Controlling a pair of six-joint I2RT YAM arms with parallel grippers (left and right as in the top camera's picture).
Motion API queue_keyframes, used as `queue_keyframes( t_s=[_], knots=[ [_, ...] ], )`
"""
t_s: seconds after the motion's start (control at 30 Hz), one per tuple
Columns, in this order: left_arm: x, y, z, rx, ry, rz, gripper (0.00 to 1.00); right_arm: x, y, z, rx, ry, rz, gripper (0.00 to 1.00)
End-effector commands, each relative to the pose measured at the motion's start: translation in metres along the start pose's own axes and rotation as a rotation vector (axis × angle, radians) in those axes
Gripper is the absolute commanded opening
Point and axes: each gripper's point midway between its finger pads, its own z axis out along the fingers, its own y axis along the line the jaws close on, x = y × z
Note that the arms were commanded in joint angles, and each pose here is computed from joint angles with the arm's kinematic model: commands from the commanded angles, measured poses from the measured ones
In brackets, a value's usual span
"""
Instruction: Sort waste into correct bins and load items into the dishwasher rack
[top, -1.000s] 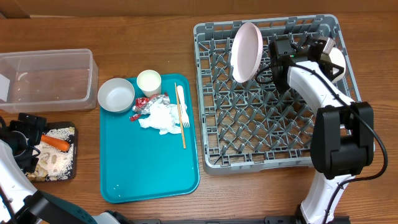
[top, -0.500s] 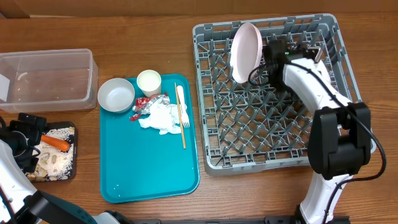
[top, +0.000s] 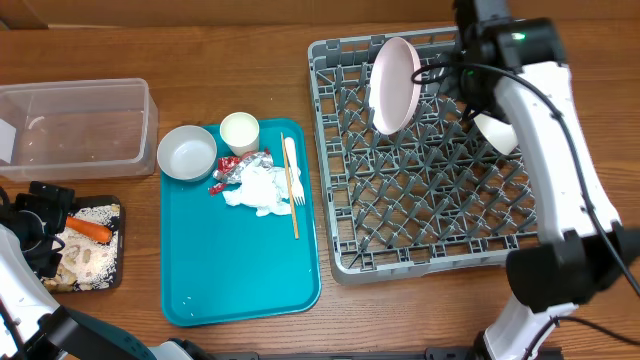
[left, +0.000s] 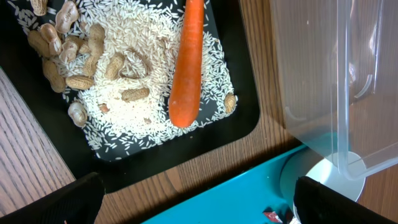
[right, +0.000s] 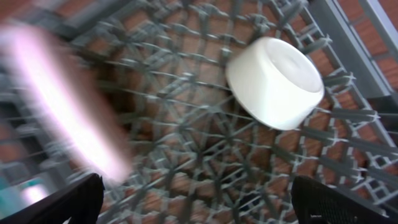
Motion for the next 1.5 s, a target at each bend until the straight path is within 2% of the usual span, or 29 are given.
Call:
queue_keyframes(
  t_s=[0.0, 0.13, 0.27, 0.37, 0.57, 0.73, 0.83, 0.97, 1.1, 1.23, 1.47],
  knots=[
    [-0.004, -0.002, -0.004, 0.001, -0.017, 0.023, 1.0, -0.007, 0.003, -0.026, -0.067, -0.04, 0.019, 1.0],
    [-0.004, -0.002, -0.004, 0.001, -0.017, 0.023, 1.0, 0.007, 0.015, -0.021, -0.154, 0.047, 0.023, 1.0],
    [-0.004, -0.002, -0.004, 0.001, -0.017, 0.023, 1.0, 0.049, 0.08, -0.046, -0.509, 0.208, -0.215, 1.0],
    [-0.004, -0.002, -0.004, 0.001, -0.017, 0.023, 1.0, 0.073, 0.119, -0.065, -0.642, 0.225, -0.332, 1.0],
    [-0.004, -0.002, -0.004, 0.001, -0.018, 0.023, 1.0, 0.105, 0.185, -0.082, -0.709, 0.118, -0.487, 1.0],
    [-0.004, -0.002, -0.004, 0.0, -0.017, 0.024, 1.0, 0.141, 0.236, -0.072, -0.708, 0.077, -0.563, 1.0],
    [-0.004, -0.002, -0.004, 0.0, -0.017, 0.023, 1.0, 0.17, 0.258, -0.061, -0.716, 0.099, -0.646, 1.0],
    [-0.004, -0.002, -0.004, 0.0, -0.017, 0.023, 1.0, 0.186, 0.265, -0.053, -0.683, 0.098, -0.679, 1.0],
    [-0.004, -0.002, -0.004, 0.0, -0.017, 0.023, 1.0, 0.172, 0.258, -0.051, -0.616, 0.033, -0.666, 1.0],
    [-0.004, -0.002, -0.004, 0.0, -0.017, 0.023, 1.0, 0.121, 0.23, -0.042, -0.468, -0.095, -0.589, 1.0],
    [-0.004, -0.002, -0.004, 0.0, -0.017, 0.023, 1.0, 0.052, 0.158, -0.058, -0.411, -0.12, -0.351, 1.0]
  ],
)
